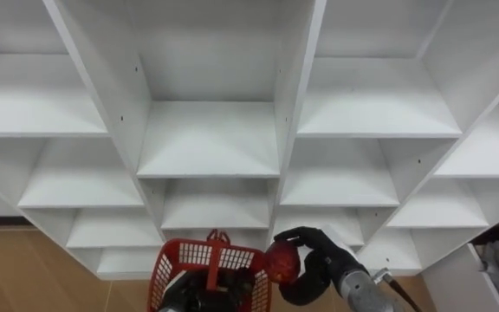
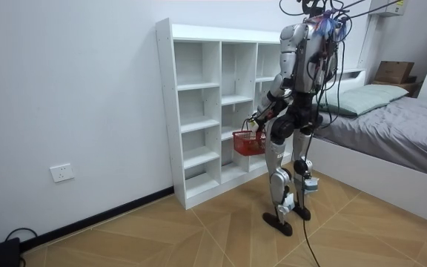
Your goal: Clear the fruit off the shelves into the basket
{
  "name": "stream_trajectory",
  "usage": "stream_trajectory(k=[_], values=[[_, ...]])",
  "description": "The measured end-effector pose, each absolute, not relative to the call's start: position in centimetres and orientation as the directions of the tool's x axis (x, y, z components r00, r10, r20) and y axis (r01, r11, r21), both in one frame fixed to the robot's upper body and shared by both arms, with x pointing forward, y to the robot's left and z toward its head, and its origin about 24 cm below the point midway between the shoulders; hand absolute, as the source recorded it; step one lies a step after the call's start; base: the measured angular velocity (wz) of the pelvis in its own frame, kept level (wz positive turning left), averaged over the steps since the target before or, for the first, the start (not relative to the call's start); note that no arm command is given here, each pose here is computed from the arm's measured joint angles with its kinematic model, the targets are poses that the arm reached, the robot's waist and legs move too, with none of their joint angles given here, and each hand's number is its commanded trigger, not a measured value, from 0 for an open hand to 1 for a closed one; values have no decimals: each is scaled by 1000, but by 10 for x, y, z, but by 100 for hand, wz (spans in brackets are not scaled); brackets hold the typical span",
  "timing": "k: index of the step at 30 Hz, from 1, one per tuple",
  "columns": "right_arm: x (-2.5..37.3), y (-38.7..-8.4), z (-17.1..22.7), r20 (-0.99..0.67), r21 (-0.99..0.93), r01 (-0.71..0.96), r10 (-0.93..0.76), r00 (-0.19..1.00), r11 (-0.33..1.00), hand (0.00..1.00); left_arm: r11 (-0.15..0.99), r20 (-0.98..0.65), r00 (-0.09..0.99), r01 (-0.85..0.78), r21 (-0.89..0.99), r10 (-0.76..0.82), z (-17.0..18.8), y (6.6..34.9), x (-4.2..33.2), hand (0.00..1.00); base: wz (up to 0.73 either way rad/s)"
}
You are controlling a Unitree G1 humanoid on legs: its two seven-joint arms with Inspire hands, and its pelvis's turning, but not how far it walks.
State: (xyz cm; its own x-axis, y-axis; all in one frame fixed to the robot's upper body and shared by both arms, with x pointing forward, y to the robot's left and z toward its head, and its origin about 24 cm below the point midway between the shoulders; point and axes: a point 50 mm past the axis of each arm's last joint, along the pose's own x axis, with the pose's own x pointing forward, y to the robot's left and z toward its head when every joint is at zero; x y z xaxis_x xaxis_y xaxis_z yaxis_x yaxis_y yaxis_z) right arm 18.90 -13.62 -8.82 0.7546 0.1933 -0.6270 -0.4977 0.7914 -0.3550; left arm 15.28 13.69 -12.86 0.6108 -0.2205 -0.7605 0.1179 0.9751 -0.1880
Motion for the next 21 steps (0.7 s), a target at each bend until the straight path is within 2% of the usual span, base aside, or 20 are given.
stream_trajectory(k=[21], values=[[197, -125, -83, -634, -314, -589, 298, 714, 744, 100, 965, -760, 595, 138, -224, -261, -131, 133, 149, 100, 0]])
